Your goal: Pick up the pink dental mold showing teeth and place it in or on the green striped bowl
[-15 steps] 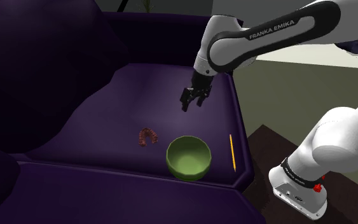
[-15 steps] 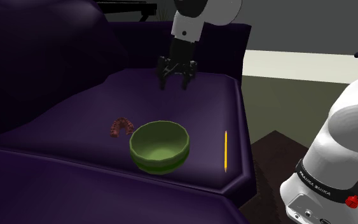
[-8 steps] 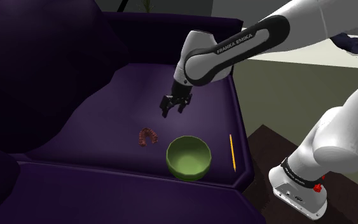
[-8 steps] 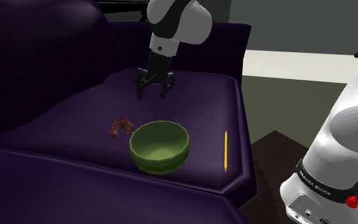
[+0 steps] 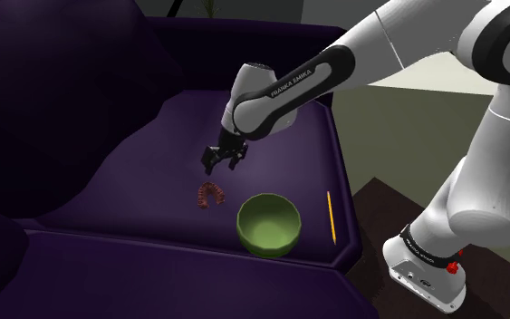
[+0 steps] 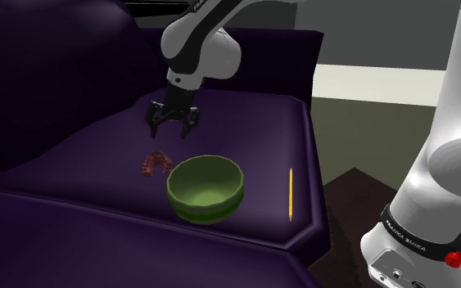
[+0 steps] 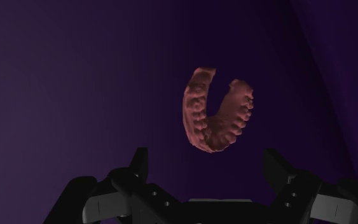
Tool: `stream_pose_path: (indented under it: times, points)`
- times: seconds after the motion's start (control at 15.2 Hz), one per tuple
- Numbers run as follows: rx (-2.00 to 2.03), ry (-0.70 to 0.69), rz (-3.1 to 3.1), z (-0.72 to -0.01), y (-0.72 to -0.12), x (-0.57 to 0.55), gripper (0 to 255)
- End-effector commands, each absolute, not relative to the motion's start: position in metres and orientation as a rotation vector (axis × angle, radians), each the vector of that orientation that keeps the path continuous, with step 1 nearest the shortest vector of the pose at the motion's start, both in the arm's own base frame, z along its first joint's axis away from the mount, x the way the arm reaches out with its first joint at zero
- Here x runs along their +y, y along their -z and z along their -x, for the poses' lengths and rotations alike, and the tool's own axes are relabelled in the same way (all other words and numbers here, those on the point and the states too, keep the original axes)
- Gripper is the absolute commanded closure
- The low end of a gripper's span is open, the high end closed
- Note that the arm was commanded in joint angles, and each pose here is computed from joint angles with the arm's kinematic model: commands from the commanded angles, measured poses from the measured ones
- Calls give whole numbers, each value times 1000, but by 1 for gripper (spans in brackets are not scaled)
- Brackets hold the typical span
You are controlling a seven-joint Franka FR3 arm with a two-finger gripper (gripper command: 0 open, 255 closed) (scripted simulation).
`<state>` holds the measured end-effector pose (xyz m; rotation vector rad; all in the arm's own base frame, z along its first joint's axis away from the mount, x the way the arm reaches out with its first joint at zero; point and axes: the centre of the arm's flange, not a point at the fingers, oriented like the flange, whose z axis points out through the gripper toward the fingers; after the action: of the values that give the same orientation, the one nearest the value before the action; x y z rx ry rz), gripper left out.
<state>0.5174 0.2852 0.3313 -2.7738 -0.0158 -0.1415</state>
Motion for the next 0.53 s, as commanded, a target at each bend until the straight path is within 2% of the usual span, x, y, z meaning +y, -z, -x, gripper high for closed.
stream_pose_path:
  times: [0.0, 0.46]
  points:
    - [-15, 144, 2772, -520, -322, 290, 0]
    - [-15, 144, 2772, -523, -299, 299, 0]
